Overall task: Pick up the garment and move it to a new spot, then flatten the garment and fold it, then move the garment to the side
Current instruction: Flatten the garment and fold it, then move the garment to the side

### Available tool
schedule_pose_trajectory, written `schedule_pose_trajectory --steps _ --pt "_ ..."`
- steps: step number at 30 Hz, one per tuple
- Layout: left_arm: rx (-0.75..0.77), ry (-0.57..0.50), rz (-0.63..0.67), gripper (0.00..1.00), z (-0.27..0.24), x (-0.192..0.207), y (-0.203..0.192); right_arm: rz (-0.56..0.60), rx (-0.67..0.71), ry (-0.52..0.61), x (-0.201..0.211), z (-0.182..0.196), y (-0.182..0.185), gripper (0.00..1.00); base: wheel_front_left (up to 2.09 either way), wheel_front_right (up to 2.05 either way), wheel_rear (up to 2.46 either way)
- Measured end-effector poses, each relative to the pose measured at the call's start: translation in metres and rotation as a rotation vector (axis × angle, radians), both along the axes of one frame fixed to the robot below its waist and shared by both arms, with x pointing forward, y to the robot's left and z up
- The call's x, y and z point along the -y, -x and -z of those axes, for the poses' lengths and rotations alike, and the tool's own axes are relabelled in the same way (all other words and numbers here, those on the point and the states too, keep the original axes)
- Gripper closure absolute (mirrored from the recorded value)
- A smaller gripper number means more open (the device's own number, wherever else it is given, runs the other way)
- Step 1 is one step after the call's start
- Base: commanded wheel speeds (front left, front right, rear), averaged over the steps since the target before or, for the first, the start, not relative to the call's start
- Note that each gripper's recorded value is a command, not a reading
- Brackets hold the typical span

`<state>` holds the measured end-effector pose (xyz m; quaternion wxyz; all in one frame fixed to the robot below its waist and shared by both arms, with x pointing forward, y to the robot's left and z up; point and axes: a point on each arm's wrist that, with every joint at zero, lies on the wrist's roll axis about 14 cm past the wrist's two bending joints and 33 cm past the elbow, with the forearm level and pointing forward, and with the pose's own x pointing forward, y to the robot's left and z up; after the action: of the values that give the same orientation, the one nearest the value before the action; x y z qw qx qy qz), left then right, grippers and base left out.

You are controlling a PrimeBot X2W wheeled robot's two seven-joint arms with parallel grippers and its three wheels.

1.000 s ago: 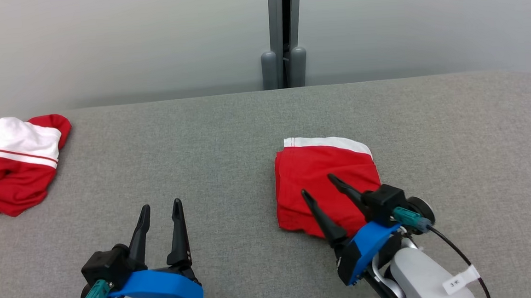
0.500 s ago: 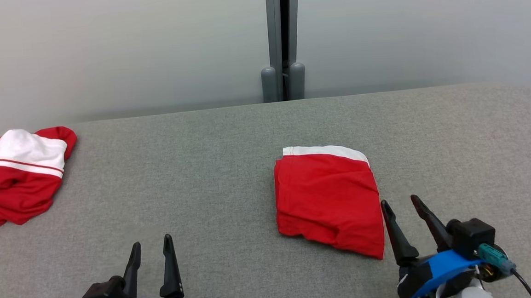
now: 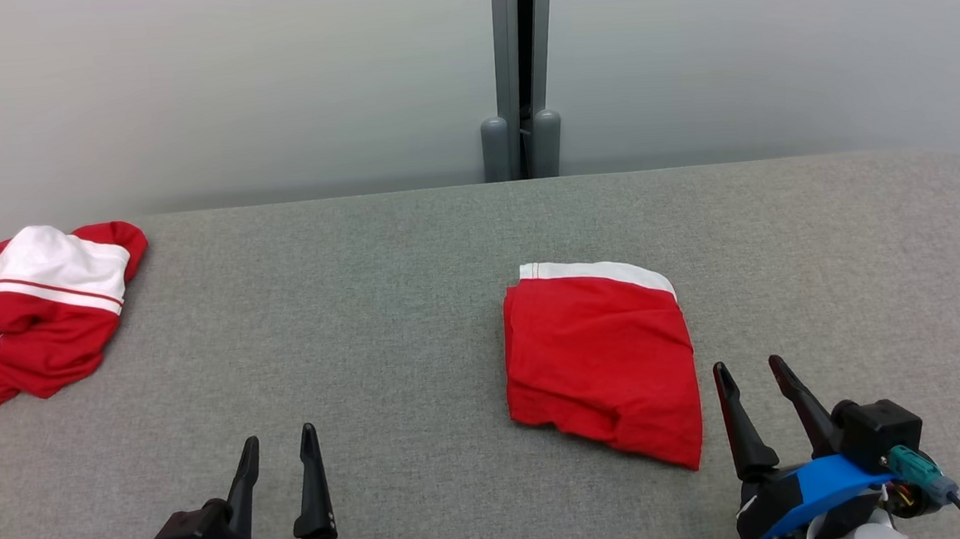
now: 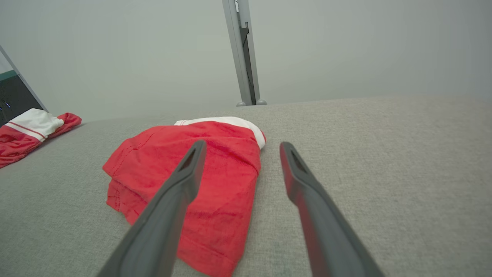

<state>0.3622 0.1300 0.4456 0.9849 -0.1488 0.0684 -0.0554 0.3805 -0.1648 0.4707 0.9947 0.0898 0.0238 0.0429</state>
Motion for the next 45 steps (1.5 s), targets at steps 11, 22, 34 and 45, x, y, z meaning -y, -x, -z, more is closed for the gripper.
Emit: schedule_pose_trajectory --steps 11,22,34,45 --pt "-0.015 0.001 0.010 0.00 0.005 0.003 0.000 -0.009 -0.028 0.017 -0.001 0.006 -0.007 0.00 0.00 0.00 0.00" --pt "-0.019 -0.015 0.006 0.00 0.009 -0.001 -0.012 -0.017 -0.212 0.105 0.006 0.008 -0.068 0.00 0.00 0.00 0.00" --pt "-0.068 -0.042 -0.060 0.00 0.025 -0.025 -0.012 -0.116 -0.595 0.098 -0.014 0.093 -0.071 0.00 0.00 0.00 0.00" --pt "-0.061 -0.047 0.017 0.00 0.028 -0.002 -0.028 -0.137 -0.561 0.087 -0.009 0.091 -0.085 1.00 0.00 0.00 0.00"
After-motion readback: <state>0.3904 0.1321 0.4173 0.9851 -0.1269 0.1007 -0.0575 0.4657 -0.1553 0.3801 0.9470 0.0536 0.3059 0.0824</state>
